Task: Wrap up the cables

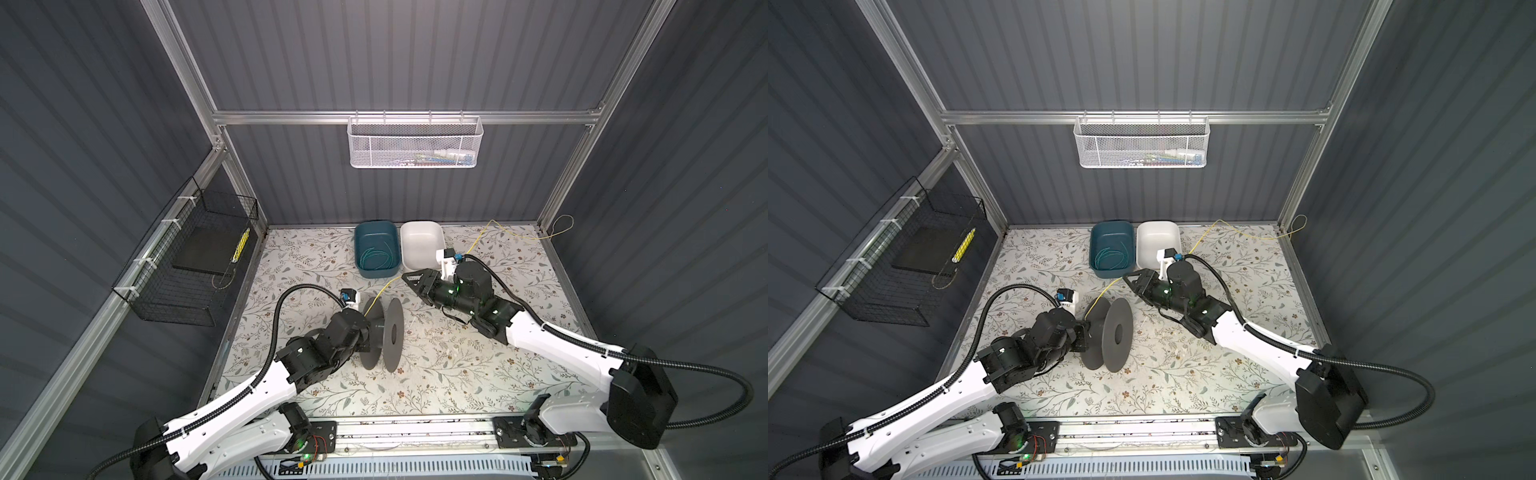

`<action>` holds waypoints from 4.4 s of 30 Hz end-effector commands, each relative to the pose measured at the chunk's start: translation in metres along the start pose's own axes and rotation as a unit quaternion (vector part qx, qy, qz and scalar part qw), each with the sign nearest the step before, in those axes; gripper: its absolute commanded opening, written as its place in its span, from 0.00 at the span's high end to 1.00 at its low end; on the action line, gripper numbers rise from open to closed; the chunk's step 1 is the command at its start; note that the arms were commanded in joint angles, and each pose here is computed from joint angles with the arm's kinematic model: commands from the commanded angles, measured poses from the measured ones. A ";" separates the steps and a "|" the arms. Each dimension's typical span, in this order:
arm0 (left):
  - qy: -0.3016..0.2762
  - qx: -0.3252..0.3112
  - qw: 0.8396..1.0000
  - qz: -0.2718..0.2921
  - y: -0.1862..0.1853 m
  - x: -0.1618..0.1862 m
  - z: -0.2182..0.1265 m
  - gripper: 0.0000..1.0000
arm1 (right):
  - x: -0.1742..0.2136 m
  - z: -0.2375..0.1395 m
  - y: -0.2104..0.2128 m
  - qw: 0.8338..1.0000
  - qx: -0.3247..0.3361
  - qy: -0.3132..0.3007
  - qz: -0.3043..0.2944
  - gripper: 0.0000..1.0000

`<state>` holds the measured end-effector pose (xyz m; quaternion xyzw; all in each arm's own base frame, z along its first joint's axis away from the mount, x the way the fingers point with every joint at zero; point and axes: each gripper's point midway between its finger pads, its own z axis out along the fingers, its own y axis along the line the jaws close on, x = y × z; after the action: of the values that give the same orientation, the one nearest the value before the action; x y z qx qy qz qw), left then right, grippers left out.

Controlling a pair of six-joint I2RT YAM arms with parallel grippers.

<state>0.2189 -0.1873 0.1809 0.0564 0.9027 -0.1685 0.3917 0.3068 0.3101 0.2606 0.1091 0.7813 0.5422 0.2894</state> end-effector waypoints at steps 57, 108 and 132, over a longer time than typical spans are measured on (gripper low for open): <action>-0.057 -0.042 0.997 -0.019 0.036 -0.021 -0.054 1.00 | -0.249 -0.119 -0.281 0.886 0.051 -0.274 0.372 0.45; -0.081 -0.051 0.995 0.018 0.042 -0.048 -0.097 1.00 | -0.253 -0.113 -0.262 0.900 0.023 -0.264 0.345 1.00; -0.080 0.110 0.988 0.076 -0.020 -0.094 -0.173 1.00 | -0.251 -0.126 -0.267 0.920 0.171 -0.256 0.243 1.00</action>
<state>0.1554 -0.1297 0.3187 0.1599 0.8746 -0.1865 0.4180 0.4893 -0.0141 0.1523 0.4817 0.6868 0.4425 0.3169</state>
